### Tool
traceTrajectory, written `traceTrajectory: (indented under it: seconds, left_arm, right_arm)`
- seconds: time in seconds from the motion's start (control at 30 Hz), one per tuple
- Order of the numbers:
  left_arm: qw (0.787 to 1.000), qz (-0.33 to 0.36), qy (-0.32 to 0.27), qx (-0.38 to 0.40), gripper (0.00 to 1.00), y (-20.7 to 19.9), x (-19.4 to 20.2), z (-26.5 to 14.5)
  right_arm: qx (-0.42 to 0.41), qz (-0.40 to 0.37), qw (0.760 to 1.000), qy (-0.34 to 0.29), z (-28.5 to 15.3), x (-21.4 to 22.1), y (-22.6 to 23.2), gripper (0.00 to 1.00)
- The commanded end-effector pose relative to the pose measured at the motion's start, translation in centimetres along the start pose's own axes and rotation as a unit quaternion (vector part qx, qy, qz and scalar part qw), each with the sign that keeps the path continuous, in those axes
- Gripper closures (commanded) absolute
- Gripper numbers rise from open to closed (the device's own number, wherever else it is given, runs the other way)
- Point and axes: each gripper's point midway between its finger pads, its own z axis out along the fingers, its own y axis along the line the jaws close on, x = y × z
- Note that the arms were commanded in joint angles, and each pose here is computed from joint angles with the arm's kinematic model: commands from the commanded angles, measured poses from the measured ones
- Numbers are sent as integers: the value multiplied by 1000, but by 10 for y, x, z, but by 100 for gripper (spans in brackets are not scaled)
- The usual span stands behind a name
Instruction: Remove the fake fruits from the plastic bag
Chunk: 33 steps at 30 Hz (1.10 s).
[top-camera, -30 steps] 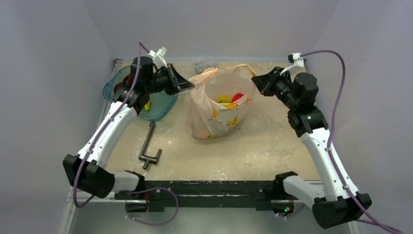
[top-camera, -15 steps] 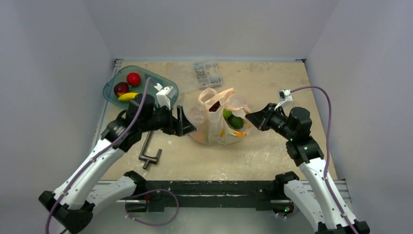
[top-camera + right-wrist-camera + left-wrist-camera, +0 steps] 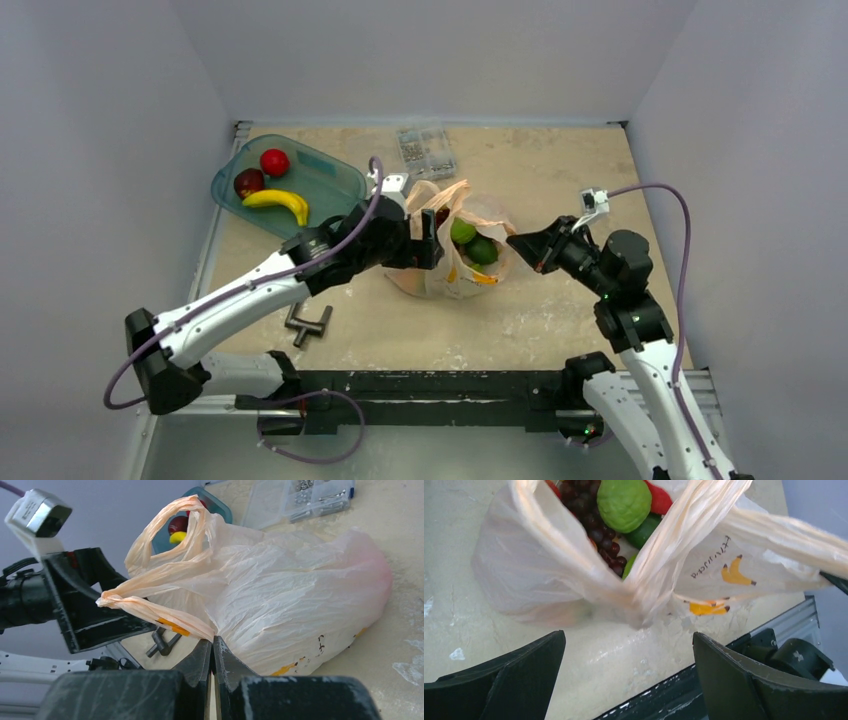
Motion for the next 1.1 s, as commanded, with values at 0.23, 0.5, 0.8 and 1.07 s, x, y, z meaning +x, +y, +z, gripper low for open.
traceTrajectory:
  seconds: [0.23, 0.5, 0.8, 1.07]
  left_arm:
    - [995, 20, -50, -89, 44, 6, -47, 42]
    - [996, 81, 46, -4, 100, 48, 9, 20]
    - [983, 78, 62, 156, 100, 20, 52, -9]
    - [983, 50, 61, 165, 100, 17, 53, -5]
  right_arm:
    - [42, -22, 999, -22, -20, -20, 6, 100]
    - [256, 85, 962, -34, -50, -3, -63, 100]
    - [239, -14, 967, 89, -34, 22, -73, 87]
    - [22, -194, 978, 69, -18, -49, 30, 9]
